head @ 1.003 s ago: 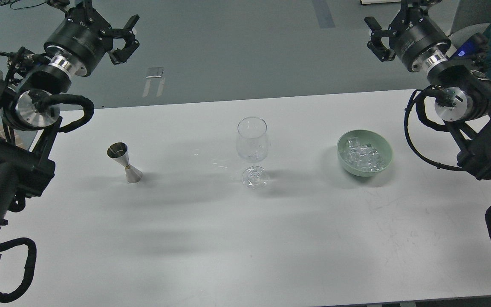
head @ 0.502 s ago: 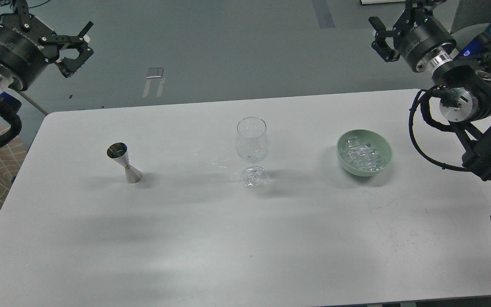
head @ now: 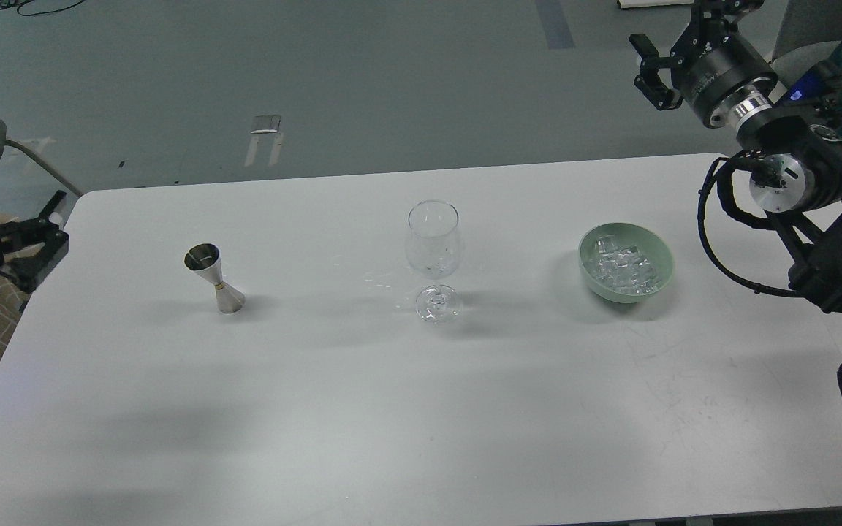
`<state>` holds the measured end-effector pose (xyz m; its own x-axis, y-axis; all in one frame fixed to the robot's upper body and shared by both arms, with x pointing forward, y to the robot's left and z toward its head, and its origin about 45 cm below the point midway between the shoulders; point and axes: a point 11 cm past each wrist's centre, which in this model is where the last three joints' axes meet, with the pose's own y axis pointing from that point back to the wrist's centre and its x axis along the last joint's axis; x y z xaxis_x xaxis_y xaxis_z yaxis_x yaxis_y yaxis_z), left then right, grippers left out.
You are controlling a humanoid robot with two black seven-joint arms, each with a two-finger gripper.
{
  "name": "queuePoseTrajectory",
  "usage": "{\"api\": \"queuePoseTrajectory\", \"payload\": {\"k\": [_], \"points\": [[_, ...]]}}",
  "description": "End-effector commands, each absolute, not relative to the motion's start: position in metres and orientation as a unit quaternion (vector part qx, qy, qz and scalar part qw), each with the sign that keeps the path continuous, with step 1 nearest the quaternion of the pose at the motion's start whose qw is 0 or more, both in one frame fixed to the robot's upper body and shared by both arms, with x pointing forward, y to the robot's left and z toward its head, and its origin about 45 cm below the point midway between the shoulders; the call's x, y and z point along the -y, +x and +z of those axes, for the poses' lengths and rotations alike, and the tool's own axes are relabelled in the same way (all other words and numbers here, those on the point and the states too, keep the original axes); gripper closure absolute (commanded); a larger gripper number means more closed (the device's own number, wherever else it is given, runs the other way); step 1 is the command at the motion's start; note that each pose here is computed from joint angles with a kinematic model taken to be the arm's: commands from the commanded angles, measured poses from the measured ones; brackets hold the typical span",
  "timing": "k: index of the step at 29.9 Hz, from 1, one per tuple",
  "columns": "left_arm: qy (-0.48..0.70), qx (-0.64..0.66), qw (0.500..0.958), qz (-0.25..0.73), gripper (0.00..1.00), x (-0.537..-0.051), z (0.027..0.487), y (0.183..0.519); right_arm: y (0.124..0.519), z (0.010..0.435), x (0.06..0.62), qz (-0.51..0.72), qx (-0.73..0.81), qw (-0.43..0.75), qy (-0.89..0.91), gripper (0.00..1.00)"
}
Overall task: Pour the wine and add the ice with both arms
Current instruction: 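Lower the left gripper toward the metal jigger, then close the left gripper around the metal jigger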
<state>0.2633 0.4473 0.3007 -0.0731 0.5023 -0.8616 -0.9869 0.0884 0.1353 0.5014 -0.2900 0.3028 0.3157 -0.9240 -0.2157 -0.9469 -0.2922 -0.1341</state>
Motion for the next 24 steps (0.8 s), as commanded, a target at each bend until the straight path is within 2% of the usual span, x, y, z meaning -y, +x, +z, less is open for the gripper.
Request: {"api": "queuePoseTrajectory", "payload": {"k": [1,5,13,24], "points": [[-0.303,-0.441,0.585,0.609,0.04,-0.450,0.276,0.244,0.501,0.300,0.290,0.050,-0.584,0.116,-0.802,0.00],[-0.300,-0.496,0.550,0.601,0.04,-0.438,0.237,0.220,0.501,0.300,0.290,0.050,-0.585,0.115,-0.801,0.00],[-0.304,-0.525,0.535,0.589,0.03,-0.411,0.205,0.217,0.499,0.294,0.291,0.053,-0.587,0.112,-0.800,0.00],[-0.288,-0.541,0.525,0.591,0.02,-0.361,0.159,0.256,0.498,0.291,0.292,0.054,-0.587,0.108,-0.800,0.00]]}}
